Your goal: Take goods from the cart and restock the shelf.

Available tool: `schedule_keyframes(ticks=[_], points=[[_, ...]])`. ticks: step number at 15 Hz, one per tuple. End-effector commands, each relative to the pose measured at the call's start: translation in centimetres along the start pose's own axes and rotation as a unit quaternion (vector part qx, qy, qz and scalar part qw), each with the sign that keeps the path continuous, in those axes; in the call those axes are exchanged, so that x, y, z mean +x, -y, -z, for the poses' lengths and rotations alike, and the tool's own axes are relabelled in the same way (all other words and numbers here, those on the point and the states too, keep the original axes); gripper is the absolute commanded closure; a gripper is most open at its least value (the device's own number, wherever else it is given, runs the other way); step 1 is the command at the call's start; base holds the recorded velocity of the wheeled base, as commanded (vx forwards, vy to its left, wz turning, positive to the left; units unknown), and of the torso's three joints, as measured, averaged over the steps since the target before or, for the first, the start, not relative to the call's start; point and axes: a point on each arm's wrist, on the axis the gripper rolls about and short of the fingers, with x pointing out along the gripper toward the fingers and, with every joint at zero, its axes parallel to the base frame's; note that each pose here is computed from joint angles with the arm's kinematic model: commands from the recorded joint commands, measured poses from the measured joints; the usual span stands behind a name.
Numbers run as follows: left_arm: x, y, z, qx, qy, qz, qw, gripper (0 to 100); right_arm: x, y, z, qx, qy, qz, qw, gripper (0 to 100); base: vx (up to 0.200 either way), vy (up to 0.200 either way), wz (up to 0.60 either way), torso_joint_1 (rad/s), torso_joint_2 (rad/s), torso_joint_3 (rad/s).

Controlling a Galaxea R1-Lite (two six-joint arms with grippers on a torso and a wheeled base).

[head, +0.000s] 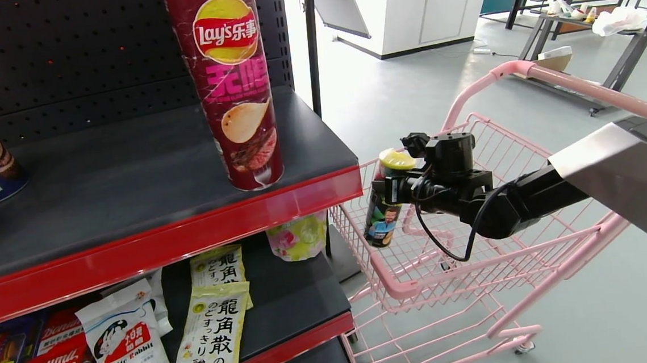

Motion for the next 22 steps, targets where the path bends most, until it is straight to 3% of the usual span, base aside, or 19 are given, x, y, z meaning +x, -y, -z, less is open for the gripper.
schedule_keyframes(ticks=[1,6,7,9,11,14,18,20,21,22], points=[[0.1,0.0,-0.1,0.0,-0.003,0.001,1.0,0,0.0,-0.1,0.4,0.001,-0.006,0.002,1.0,100,0.0,0.0,0.0,0.0,0.0,0.0],[0.0,0.0,-0.2,0.0,0.003,0.0,1.0,0,-6.4,-0.2,-4.0,-0.033,0.044,0.017,0.998,100,0.0,0.0,0.0,0.0,0.0,0.0],[-0.1,0.0,-0.2,0.0,0.006,0.0,1.0,0,-9.5,1.0,-6.1,-0.074,0.074,0.036,0.994,100,0.0,0.0,0.0,0.0,0.0,0.0],[-0.2,0.0,-0.1,0.001,0.008,0.001,1.0,0,-13.6,2.0,-8.7,-0.089,0.117,0.069,0.987,100,0.0,0.0,0.0,0.0,0.0,0.0],[-0.3,0.0,-0.1,0.002,0.01,0.004,0.9999,0,-18.2,1.6,-10.0,-0.086,0.126,0.094,0.984,100,0.0,0.0,0.0,0.0,0.0,0.0],[-0.3,-0.1,-0.7,0.001,0.023,0.006,0.9997,0,-25.5,-0.3,-10.0,-0.079,0.081,0.064,0.991,100,0.0,0.0,0.0,0.0,0.0,0.0],[-0.3,-0.1,-0.9,0.002,0.023,0.012,0.9997,0,-30.7,-2.8,-8.6,-0.079,0.087,-0.002,0.993,100,0.0,0.0,0.0,0.0,0.0,0.0],[-0.3,-0.1,-1.1,0.003,0.026,0.017,0.9995,0,-34.5,-4.3,-5.1,-0.09,0.045,-0.046,0.994,100,0.0,0.0,0.0,0.0,0.0,0.0],[-0.3,-0.1,-1.0,0.01,0.026,0.022,0.9994,0,-35.0,-4.6,-3.9,-0.095,0.038,-0.064,0.993,100,0.0,0.0,0.0,0.0,0.0,0.0],[-0.1,-0.1,-0.9,0.032,0.021,0.023,0.999,0,-35.2,-4.7,-3.3,-0.097,0.032,-0.069,0.992,100,0.0,0.0,0.0,0.0,0.0,0.0]])
